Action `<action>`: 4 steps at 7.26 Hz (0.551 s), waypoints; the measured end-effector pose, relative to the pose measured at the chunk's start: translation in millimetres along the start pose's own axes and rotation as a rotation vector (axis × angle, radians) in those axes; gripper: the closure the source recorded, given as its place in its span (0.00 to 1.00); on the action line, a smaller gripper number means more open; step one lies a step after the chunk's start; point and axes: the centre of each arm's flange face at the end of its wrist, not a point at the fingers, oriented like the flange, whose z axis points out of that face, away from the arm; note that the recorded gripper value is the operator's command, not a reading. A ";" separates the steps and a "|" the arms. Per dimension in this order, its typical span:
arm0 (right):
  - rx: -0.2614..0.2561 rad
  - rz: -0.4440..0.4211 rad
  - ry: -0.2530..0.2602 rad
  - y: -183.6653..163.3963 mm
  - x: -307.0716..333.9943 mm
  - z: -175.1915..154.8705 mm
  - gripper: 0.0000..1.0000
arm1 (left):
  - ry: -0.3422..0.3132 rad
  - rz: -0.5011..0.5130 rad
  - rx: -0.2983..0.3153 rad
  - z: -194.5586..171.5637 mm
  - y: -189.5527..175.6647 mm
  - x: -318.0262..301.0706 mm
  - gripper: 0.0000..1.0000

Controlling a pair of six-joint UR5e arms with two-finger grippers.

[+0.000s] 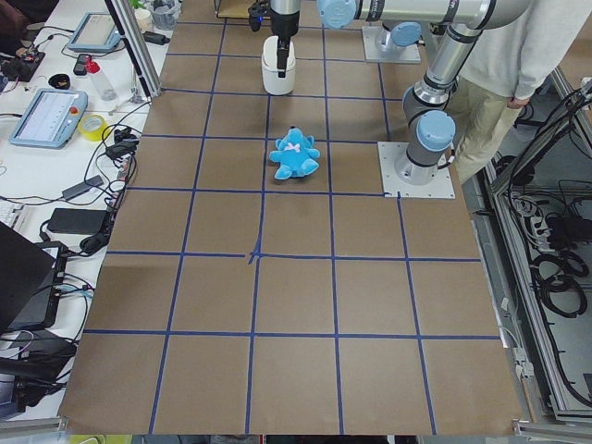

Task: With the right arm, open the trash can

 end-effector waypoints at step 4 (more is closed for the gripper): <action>-0.025 0.007 0.006 2.5 4.6 3.5 0.16 | 0.000 0.001 0.000 0.0 0.1 0.3 0.00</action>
